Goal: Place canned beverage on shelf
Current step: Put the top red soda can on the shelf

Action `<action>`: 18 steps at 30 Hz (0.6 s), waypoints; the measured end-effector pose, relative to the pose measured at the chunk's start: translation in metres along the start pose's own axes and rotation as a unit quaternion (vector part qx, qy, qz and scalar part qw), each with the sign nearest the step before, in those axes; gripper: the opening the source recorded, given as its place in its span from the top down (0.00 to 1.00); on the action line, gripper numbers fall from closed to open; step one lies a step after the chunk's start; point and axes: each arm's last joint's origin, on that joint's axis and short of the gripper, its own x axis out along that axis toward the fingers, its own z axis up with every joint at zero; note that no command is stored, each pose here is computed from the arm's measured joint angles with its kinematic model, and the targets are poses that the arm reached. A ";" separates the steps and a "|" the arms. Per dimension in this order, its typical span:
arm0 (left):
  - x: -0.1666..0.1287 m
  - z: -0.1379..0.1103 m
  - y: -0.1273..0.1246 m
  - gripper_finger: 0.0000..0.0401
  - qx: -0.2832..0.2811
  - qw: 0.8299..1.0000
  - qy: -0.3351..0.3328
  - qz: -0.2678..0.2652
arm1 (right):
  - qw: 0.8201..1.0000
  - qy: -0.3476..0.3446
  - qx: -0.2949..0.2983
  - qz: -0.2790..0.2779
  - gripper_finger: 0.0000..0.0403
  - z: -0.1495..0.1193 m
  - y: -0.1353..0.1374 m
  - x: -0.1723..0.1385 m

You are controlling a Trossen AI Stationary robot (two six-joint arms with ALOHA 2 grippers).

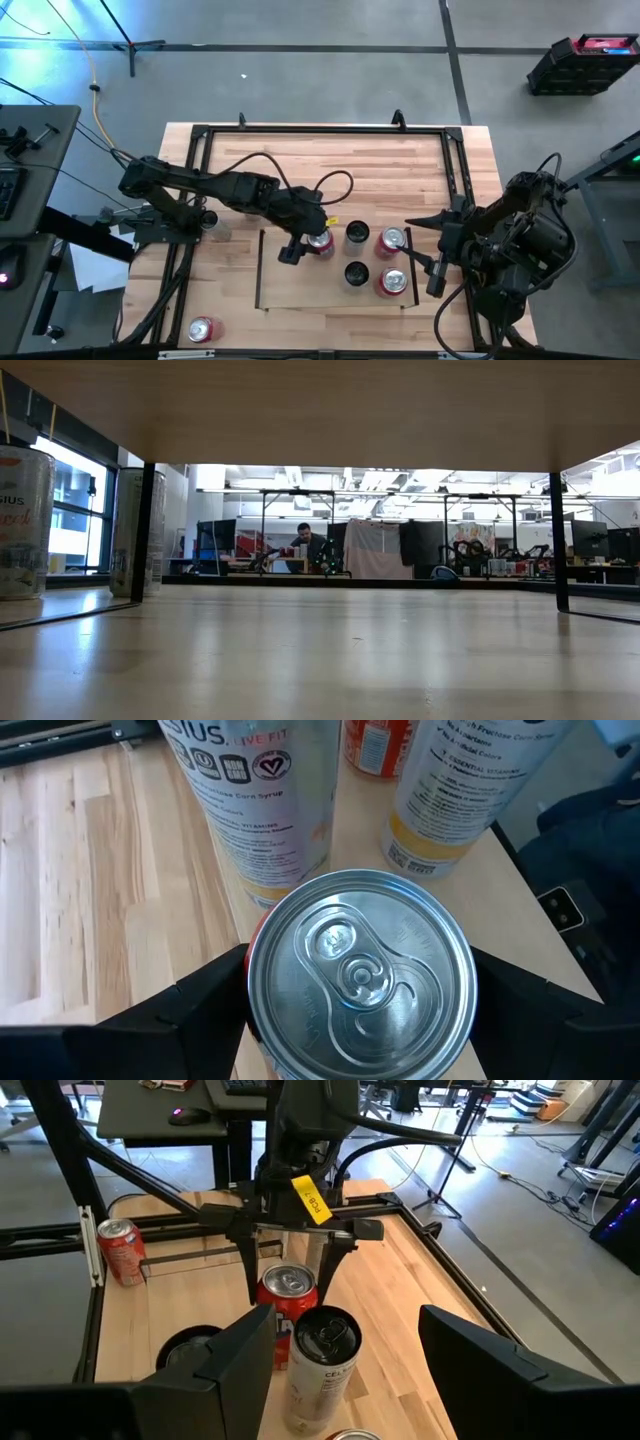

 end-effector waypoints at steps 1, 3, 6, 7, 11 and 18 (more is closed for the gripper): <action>0.000 0.000 0.000 0.28 0.000 1.000 0.000 0.000 | 1.000 0.000 0.000 0.000 0.43 0.000 0.000 0.000; 0.000 0.000 0.000 0.28 0.000 1.000 0.001 0.000 | 1.000 0.000 0.000 0.000 0.43 0.000 0.000 0.000; 0.000 0.000 0.000 0.26 0.000 1.000 0.002 0.000 | 1.000 0.000 0.000 0.000 0.43 0.000 0.000 0.000; 0.000 0.000 0.000 0.25 0.000 1.000 0.002 0.000 | 1.000 0.000 0.000 0.000 0.43 0.000 0.000 0.000; 0.000 -0.001 0.000 0.19 0.003 1.000 0.003 0.000 | 1.000 0.000 0.000 0.000 0.43 0.000 0.000 0.000; -0.001 0.001 0.000 0.16 0.009 1.000 -0.003 0.001 | 1.000 0.000 0.000 0.000 0.43 0.000 0.000 0.000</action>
